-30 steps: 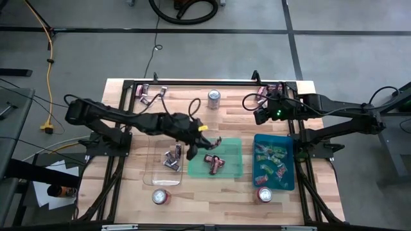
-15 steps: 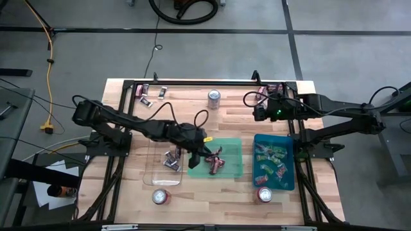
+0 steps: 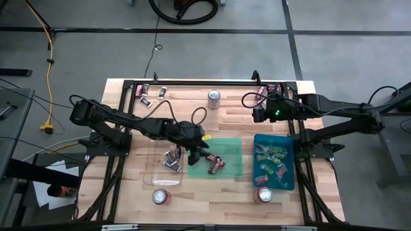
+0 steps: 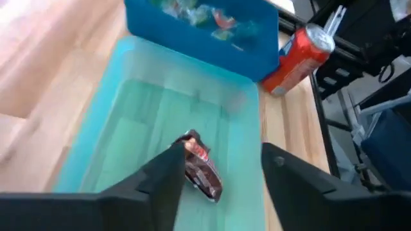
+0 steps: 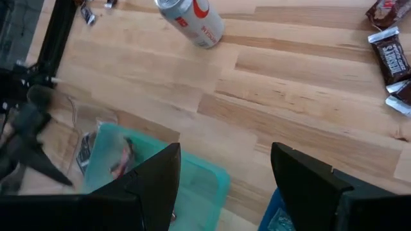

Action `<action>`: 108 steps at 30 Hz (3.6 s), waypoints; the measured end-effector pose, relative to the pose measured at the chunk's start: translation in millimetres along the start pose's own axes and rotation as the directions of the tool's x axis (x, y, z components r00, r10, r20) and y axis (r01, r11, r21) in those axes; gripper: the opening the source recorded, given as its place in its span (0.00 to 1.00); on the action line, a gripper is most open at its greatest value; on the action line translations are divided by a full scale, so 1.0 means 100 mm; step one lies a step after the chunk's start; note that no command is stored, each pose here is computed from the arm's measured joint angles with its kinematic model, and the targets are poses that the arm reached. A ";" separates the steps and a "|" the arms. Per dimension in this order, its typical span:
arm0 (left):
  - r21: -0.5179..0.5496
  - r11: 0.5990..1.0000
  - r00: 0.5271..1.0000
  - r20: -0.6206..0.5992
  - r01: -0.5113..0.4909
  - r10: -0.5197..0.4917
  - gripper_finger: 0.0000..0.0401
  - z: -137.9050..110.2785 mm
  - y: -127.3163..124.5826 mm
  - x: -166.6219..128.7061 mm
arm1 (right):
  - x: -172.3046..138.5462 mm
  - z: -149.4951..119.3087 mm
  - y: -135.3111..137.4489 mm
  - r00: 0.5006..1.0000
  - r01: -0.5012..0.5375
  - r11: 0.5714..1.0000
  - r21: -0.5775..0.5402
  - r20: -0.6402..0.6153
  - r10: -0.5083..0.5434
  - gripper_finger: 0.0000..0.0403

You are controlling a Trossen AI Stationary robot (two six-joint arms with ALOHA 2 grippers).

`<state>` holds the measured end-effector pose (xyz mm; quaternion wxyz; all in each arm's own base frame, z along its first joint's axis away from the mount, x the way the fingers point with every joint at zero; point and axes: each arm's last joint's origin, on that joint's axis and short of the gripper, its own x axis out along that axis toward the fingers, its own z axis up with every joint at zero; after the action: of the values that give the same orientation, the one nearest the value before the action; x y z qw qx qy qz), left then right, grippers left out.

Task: Organize candy in baskets
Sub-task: Put the brown chocolate bar into the green bin

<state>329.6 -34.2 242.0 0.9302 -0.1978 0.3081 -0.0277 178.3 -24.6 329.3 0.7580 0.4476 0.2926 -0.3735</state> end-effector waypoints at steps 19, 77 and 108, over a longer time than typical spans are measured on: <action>-0.181 0.915 0.812 0.423 -0.359 0.402 0.60 0.43 0.69 -2.05 | 0.00 0.00 -0.01 1.000 0.005 0.998 0.062 -0.010 -0.004 0.59; -0.500 0.842 0.577 0.633 -0.205 0.516 0.60 -0.30 1.15 -2.13 | 1.94 0.96 -1.64 0.915 0.303 0.753 0.585 0.042 -0.401 0.59; -0.404 0.878 0.549 0.687 -0.257 0.476 0.60 -0.25 1.12 -2.17 | 0.81 1.02 -0.39 0.879 -0.271 0.903 -0.332 0.297 0.373 0.04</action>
<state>131.2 97.8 302.7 0.9212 -0.2390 -0.0828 0.2956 201.6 -152.8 292.1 0.9055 0.3040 0.1222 -0.2697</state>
